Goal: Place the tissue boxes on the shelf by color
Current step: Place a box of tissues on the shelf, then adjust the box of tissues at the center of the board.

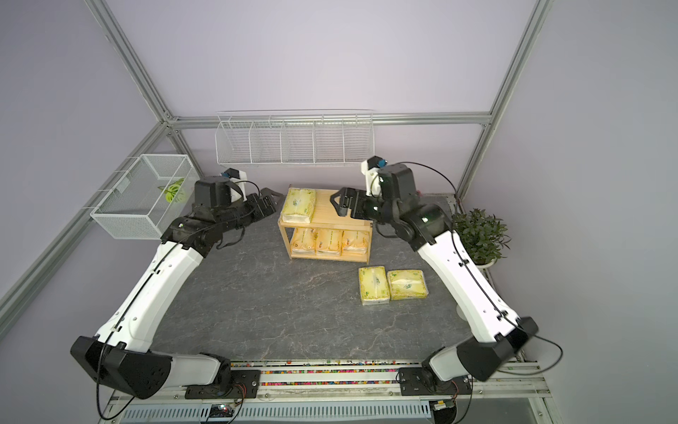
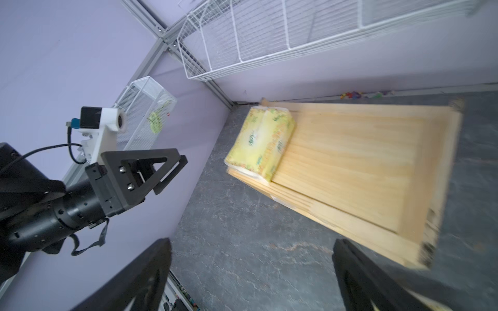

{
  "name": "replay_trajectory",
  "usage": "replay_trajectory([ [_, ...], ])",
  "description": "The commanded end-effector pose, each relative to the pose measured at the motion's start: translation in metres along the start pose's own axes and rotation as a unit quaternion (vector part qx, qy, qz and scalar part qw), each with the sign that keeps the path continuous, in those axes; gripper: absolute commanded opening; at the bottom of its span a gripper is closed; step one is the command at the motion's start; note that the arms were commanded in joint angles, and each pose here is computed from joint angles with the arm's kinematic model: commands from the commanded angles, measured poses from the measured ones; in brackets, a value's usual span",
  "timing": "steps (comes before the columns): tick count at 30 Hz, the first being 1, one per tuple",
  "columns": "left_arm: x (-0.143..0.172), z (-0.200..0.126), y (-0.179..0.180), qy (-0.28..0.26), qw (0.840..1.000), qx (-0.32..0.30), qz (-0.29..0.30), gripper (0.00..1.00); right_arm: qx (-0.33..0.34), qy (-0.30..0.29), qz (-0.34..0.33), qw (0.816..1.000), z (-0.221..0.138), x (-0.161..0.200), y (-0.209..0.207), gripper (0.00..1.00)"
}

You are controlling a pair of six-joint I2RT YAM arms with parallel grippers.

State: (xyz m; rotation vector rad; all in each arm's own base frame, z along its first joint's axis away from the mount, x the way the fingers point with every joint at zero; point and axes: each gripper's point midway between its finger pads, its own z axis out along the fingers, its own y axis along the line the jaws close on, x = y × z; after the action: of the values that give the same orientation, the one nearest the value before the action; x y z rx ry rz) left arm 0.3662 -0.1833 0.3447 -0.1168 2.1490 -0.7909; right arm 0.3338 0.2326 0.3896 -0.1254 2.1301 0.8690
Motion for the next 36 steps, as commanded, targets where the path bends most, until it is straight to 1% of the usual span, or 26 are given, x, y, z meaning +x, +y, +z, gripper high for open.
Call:
replay_trajectory([
  [1,0.043,0.001,0.008,0.029,0.999,-0.036,0.022,1.0,0.059,0.045,0.031,0.997,0.002,0.055,-0.05,0.98],
  [4,0.079,-0.001,0.003,0.04,0.998,-0.039,0.033,1.0,0.1,0.075,0.058,0.991,-0.012,0.111,-0.086,0.98],
  [10,0.155,0.007,-0.001,0.074,0.996,-0.04,0.038,1.0,0.156,0.11,0.139,0.972,-0.018,0.209,-0.148,0.98],
  [13,0.182,0.01,0.0,0.085,0.995,-0.041,0.037,1.0,0.177,0.119,0.157,0.964,-0.02,0.241,-0.17,0.98],
  [16,0.195,0.017,0.005,0.094,0.994,-0.044,0.033,1.0,0.206,0.132,0.163,0.956,-0.022,0.261,-0.187,0.98],
  [20,0.202,0.023,0.005,0.097,0.994,-0.041,0.034,1.0,0.219,0.152,0.166,0.95,-0.014,0.279,-0.199,0.98],
  [24,0.202,0.028,0.004,0.097,0.993,-0.043,0.041,1.0,0.241,0.166,0.173,0.94,-0.003,0.287,-0.211,0.98],
  [29,0.205,0.032,0.004,0.106,0.992,-0.045,0.045,1.0,0.248,0.178,0.169,0.937,0.014,0.284,-0.219,0.98],
  [36,0.207,0.034,0.005,0.109,0.992,-0.048,0.049,1.0,0.249,0.181,0.183,0.934,0.033,0.268,-0.234,0.98],
])
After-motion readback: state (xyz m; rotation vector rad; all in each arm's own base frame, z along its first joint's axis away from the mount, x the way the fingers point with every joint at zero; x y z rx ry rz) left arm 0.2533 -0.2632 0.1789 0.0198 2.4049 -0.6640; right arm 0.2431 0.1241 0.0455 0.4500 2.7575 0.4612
